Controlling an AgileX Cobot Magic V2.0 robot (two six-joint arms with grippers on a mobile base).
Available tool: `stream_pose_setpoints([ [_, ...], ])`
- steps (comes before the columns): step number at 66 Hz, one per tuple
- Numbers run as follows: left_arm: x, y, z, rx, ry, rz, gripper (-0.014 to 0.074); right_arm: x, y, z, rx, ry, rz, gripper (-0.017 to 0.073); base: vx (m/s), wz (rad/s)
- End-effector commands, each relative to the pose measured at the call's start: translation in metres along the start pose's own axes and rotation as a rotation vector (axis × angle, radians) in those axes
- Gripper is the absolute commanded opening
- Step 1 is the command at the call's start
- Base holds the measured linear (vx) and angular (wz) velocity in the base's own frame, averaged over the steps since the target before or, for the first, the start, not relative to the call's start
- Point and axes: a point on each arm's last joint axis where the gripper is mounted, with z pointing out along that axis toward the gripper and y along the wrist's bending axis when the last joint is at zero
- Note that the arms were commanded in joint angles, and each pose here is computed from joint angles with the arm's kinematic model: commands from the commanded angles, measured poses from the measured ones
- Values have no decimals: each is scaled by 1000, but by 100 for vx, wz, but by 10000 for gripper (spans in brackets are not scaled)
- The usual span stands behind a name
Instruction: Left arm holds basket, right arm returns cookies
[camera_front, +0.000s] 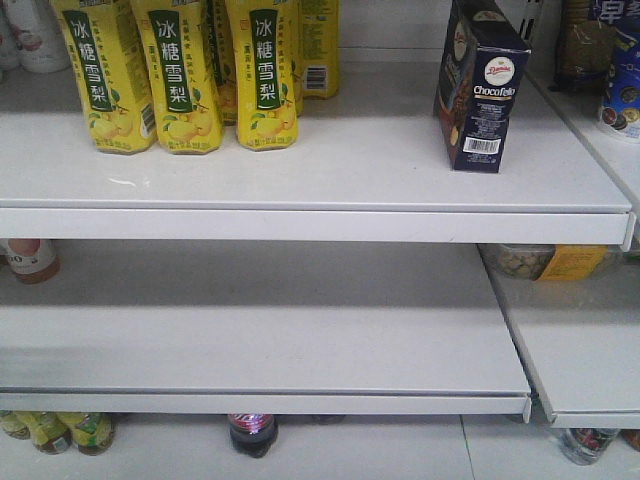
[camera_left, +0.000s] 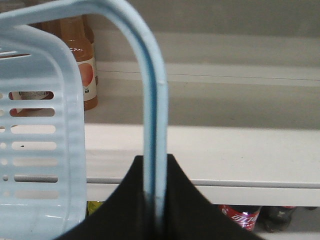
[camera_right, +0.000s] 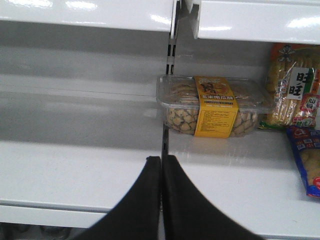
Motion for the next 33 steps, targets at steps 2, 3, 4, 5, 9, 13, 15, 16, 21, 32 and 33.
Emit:
stream_pose_setpoints([
  [2, -7, 0, -1, 5, -113, 26, -6, -6, -5, -1, 61, -104, 39, -8, 0, 0],
  [3, -7, 0, -1, 5, -113, 26, -6, -5, -5, -1, 66, -112, 46, -8, 0, 0],
  [4, -7, 0, -1, 5, -113, 26, -6, -2, -6, -1, 71, -121, 52, -8, 0, 0],
  [5, -7, 0, -1, 5, -113, 26, -6, -1, -6, -1, 75, -132, 57, -8, 0, 0],
  [9, -7, 0, -1, 5, -113, 26, -6, 4, -7, -2, 89, -180, 90, -8, 0, 0],
  [13, -7, 0, -1, 5, -113, 26, -6, 12, -6, -3, 95, -217, 116, -8, 0, 0],
  [15, -7, 0, -1, 5, -113, 26, -6, 16, -6, -2, 95, -232, 137, -8, 0, 0],
  [16, -7, 0, -1, 5, -113, 26, -6, 18, -6, -2, 96, -237, 138, -8, 0, 0],
  [21, -7, 0, -1, 4, -112, 26, -6, 22, -6, -3, 95, -230, 177, -8, 0, 0],
  [32, -7, 0, -1, 4, -112, 26, -6, 22, -6, -3, 88, -234, 178, -8, 0, 0],
  [33, -7, 0, -1, 4, -112, 26, -6, 22, -5, -3, 82, -235, 174, -8, 0, 0],
])
